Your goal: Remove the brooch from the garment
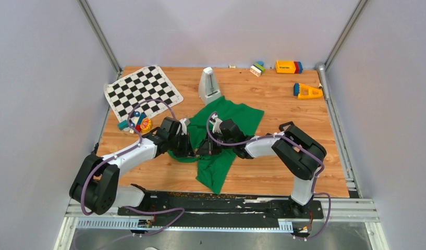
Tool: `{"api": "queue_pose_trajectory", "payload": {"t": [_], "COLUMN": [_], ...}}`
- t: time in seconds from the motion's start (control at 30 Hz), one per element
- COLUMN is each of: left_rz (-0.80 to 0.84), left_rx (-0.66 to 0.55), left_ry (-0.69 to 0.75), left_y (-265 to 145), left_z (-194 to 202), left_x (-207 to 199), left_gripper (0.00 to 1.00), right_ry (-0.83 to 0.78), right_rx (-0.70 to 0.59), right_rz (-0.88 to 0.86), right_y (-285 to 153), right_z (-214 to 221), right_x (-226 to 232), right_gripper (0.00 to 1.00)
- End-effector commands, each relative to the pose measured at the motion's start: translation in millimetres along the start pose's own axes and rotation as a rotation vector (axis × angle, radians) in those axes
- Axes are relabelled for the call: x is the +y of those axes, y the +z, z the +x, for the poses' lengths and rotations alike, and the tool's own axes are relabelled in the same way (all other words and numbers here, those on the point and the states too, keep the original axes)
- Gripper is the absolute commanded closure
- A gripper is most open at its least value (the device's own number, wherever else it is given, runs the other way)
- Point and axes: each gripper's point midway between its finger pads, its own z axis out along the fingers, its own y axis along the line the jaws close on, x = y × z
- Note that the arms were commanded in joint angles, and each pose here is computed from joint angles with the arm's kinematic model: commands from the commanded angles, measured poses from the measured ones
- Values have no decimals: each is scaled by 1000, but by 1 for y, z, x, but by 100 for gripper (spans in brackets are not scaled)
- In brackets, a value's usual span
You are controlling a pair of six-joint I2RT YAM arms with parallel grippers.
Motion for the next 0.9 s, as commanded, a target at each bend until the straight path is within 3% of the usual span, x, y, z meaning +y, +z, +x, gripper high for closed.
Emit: {"api": "queue_pose_trajectory", "payload": {"t": [0.0,0.17,0.23,0.33,0.5,0.6,0.77,0.87], "left_rz": [61,82,102,155,373,490,558,580], "left_rx": [-39,-76,-106,-172,-193,-275,-288,-297], "left_ry": [14,16,2,-28,-162,-172,-183,-186], "left_y": [-4,-17,-25,-42,-53,-58,-59,-61], "left_z": [-8,2,7,1,-2,-19,-24,-26], "left_x": [-15,-14,-14,-13,-23,-34,-42,-45], "left_gripper": [89,65,60,59,72,75,71,64], "right_ry": [2,8,4,12,11,2,-18,-24], "right_rx": [-41,-62,-64,-59,-47,-54,-62,-63], "right_rz": [-51,-64,-116,-171,-236,-261,-317,-344], "right_y": [0,-11,-17,-23,-26,-30,-37,-41], "right_z": [-19,-25,-27,-26,-23,-24,-25,-24], "right_x": [13,10,17,23,31,35,47,52], "right_gripper": [100,100,100,100,100,100,100,100]}}
